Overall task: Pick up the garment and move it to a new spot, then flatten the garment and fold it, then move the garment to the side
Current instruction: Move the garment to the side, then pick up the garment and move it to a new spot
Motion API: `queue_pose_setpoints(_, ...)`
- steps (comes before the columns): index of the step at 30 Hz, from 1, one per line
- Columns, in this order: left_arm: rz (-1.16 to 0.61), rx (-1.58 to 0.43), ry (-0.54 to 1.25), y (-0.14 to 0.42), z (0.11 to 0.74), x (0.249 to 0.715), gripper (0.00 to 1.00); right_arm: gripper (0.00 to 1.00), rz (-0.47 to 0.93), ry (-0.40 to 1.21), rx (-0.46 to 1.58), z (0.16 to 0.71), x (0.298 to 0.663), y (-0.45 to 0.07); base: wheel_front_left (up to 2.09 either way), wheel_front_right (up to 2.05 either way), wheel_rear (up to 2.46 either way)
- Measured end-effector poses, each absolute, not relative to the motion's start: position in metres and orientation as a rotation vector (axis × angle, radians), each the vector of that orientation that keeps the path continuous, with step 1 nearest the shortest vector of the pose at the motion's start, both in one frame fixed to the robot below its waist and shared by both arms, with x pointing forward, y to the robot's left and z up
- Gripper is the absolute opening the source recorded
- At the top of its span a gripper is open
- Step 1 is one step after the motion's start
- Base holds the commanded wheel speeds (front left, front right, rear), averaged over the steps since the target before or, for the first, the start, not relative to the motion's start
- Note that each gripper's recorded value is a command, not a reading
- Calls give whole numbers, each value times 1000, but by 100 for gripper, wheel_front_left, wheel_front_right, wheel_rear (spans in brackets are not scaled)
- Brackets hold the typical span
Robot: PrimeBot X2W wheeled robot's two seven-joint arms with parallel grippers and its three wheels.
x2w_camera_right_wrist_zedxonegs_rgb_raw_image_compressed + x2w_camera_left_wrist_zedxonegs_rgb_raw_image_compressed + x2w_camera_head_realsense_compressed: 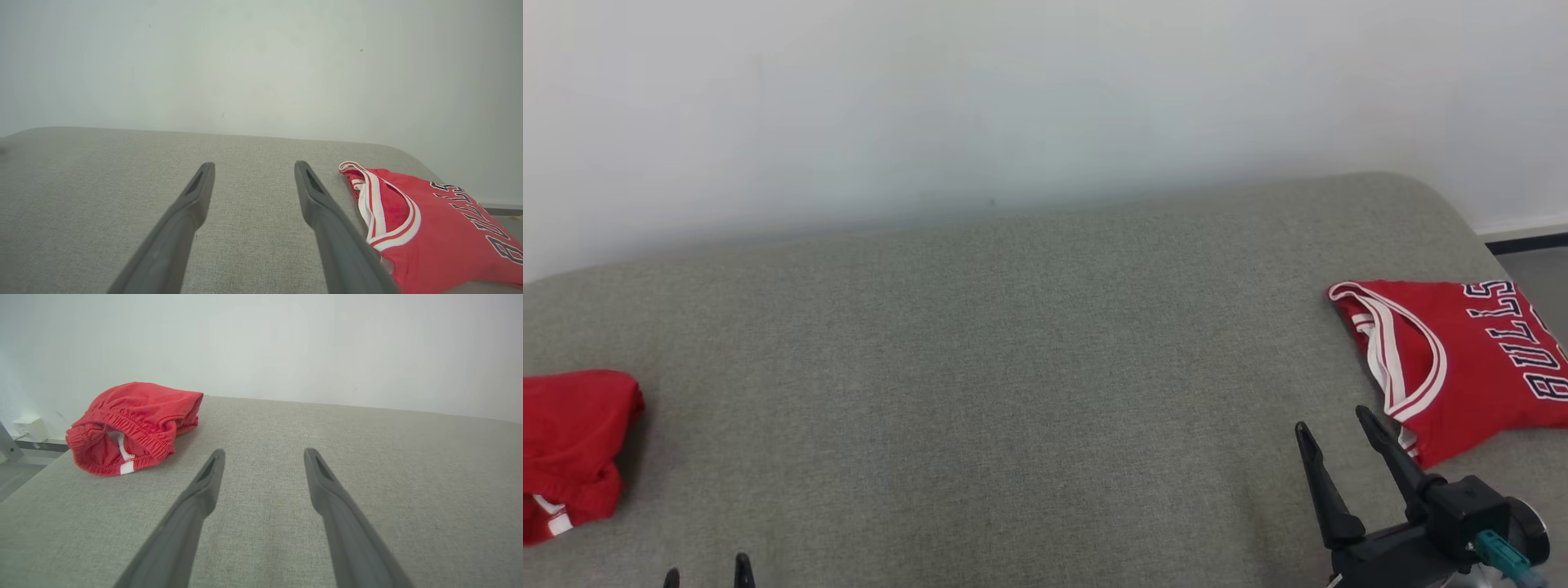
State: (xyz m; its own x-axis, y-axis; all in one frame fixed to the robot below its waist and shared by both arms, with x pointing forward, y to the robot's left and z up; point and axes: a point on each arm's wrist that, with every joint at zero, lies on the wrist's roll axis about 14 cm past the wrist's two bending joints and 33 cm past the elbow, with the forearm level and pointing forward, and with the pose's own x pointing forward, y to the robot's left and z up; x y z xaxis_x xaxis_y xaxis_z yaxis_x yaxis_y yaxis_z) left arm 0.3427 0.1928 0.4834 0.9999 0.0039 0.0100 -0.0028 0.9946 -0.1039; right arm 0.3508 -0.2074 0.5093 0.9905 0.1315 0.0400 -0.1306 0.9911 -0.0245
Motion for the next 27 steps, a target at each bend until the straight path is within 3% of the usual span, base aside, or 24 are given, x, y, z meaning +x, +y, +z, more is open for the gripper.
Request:
queue_pose_setpoints(12, 73, -118, -16, 208, 484, 317, 100, 100, 167, -45, 25, 504, 340, -187, 0, 0, 0)
queue_pose_setpoints(27, 68, -118, -15, 205, 484, 319, 100, 100, 157, -41, 40, 500, 342, -185, 0, 0, 0)
